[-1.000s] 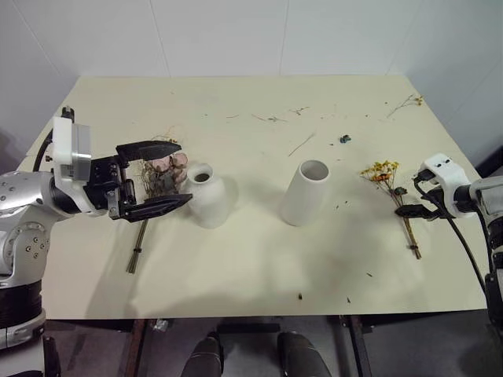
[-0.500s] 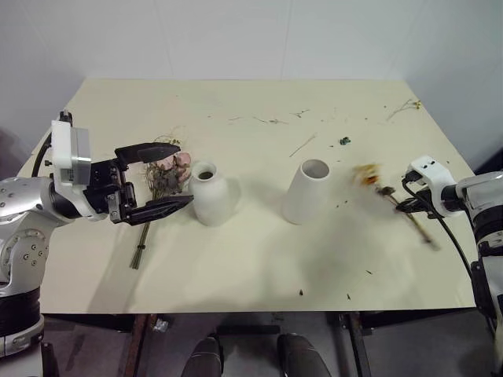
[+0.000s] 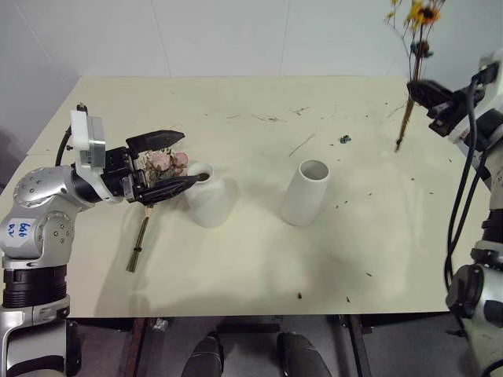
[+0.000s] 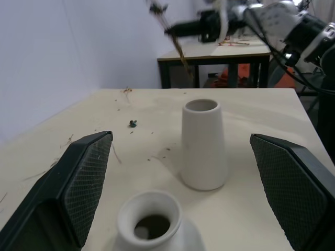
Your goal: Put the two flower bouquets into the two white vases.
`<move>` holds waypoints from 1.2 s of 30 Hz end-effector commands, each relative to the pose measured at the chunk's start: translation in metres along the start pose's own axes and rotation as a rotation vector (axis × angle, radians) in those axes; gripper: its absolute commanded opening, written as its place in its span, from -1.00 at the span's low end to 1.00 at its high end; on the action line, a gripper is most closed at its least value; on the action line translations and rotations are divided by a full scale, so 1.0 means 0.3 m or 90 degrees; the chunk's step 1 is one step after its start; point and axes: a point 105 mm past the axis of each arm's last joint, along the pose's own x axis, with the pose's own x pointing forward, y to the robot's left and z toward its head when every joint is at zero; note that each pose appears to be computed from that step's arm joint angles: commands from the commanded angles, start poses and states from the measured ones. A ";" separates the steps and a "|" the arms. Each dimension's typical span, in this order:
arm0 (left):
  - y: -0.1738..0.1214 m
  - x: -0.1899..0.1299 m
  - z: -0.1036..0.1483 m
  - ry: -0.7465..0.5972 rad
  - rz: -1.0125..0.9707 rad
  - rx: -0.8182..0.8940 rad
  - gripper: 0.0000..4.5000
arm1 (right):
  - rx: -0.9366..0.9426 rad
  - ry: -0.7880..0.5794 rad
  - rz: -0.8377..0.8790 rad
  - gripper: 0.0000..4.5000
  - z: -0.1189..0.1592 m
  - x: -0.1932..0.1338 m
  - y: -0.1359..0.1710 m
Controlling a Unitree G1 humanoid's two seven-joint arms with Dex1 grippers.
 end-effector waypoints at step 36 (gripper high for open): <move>0.055 -0.053 0.056 0.023 0.084 0.066 1.00 | 0.071 0.001 0.217 -0.58 -0.217 -0.008 0.305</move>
